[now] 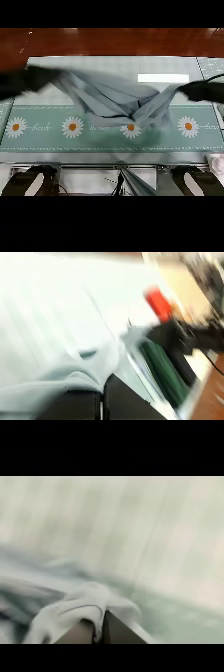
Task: Fold the shirts.
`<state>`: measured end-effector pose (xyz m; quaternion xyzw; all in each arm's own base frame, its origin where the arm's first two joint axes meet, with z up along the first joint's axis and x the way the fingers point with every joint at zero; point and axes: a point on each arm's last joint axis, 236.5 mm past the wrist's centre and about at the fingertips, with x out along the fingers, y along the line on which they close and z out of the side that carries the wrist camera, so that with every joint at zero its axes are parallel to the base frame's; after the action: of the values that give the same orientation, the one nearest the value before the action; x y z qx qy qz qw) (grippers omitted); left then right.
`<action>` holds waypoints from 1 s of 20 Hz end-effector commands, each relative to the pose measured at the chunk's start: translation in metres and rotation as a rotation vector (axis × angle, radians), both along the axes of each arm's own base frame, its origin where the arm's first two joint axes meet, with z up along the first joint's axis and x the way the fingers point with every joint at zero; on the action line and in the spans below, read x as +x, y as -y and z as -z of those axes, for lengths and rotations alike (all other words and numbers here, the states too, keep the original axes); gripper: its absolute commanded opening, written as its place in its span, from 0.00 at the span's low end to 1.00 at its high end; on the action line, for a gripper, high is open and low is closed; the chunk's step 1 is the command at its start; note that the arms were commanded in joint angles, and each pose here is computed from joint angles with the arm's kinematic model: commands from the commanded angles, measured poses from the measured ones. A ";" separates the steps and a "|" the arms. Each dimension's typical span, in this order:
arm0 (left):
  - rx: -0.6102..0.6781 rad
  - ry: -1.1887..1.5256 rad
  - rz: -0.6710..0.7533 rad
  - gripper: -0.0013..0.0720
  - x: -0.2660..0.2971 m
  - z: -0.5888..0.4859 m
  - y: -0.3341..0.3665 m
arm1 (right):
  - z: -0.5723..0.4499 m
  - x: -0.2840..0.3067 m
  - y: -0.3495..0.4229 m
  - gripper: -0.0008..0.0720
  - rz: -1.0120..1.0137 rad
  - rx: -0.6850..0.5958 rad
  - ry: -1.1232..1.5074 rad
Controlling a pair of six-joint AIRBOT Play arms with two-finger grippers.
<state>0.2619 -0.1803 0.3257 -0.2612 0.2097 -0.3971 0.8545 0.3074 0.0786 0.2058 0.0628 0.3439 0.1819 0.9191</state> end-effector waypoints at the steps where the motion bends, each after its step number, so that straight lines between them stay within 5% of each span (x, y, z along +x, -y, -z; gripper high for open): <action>1: 0.064 0.304 -0.269 0.04 -0.037 -0.122 -0.051 | -0.156 -0.020 0.043 0.06 0.195 -0.097 0.420; 7: 0.136 0.394 -0.286 0.05 -0.080 -0.159 -0.040 | -0.253 -0.072 0.040 0.06 0.202 -0.096 0.636; 11: 0.386 0.211 -0.415 0.04 -0.059 -0.099 -0.084 | -0.253 -0.089 0.055 0.06 0.250 -0.164 0.600; 14: 0.504 -0.021 -0.461 0.05 -0.051 -0.038 -0.117 | -0.219 -0.094 0.069 0.06 0.285 -0.219 0.449; 20: 0.459 -0.431 -0.316 0.05 -0.033 0.099 -0.122 | -0.104 -0.080 0.080 0.06 0.205 -0.322 -0.081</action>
<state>0.2285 -0.0631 0.2951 -0.1366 0.3354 -0.1440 0.9209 0.2282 -0.0003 0.3583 -0.0423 0.2827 0.0167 0.9581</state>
